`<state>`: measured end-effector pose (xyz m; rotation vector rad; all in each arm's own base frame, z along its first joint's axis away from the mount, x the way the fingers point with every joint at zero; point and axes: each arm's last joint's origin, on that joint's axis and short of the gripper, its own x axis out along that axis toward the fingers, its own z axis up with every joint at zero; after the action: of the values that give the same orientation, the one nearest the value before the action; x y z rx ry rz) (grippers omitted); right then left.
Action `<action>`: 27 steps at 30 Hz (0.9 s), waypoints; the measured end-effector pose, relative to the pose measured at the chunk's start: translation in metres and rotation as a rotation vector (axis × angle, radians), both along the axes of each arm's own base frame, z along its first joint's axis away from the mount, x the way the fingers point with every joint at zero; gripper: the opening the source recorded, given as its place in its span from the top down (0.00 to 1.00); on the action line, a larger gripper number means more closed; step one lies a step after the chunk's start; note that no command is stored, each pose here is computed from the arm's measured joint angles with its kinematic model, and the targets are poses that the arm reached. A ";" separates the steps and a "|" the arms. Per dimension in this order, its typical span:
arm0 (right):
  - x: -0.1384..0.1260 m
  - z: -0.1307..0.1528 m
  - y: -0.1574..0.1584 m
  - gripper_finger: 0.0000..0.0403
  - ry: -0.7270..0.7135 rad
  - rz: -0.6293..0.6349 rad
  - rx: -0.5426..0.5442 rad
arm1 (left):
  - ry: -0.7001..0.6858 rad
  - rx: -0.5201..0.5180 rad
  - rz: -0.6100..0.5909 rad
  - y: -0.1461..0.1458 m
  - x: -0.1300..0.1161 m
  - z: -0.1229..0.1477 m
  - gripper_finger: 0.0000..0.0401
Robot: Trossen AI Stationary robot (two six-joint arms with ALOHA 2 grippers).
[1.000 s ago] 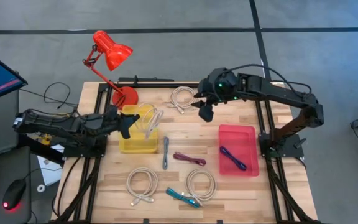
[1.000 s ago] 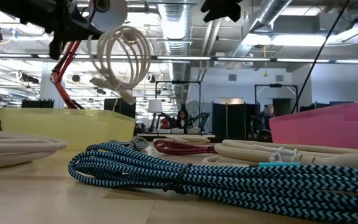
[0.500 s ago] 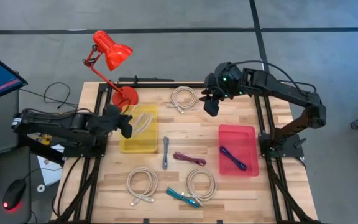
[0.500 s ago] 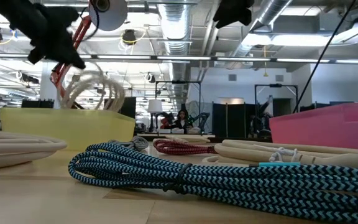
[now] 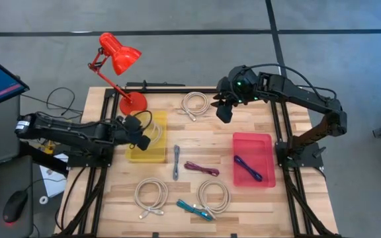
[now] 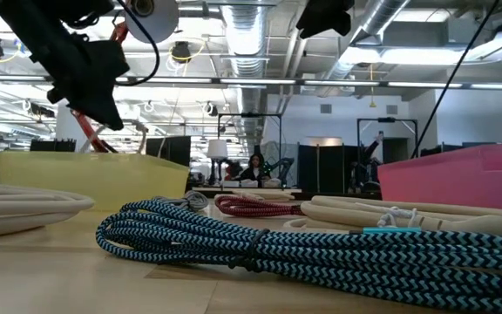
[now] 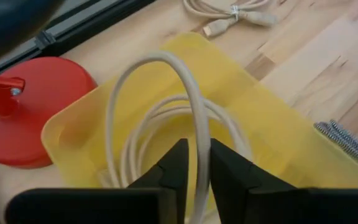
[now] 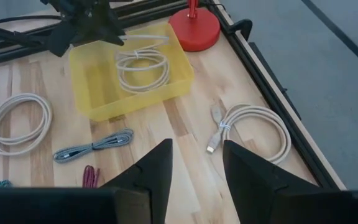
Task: Pick & Place USB Port
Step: Put the brown HDMI cable into the yellow bin, then put the black and pink charger cable into the pink bin
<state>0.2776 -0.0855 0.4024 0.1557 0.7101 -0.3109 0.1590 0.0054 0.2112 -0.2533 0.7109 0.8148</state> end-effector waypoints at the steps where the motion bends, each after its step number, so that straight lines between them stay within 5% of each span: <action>1: 0.000 0.000 0.000 0.67 0.000 0.000 0.000 | -0.003 0.000 0.000 0.000 0.000 0.000 0.82; 18: 0.000 0.000 0.000 0.64 0.003 0.028 -0.021 | -0.157 -0.151 -0.136 -0.006 0.012 0.009 0.65; 27: 0.028 -0.025 -0.008 0.66 0.084 0.093 -0.065 | -0.498 -0.037 -0.391 -0.011 0.035 0.045 0.71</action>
<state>0.3057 -0.0933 0.3778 0.0477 0.7869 -0.2522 0.1935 -0.0052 0.2564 -0.3227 0.2893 0.3413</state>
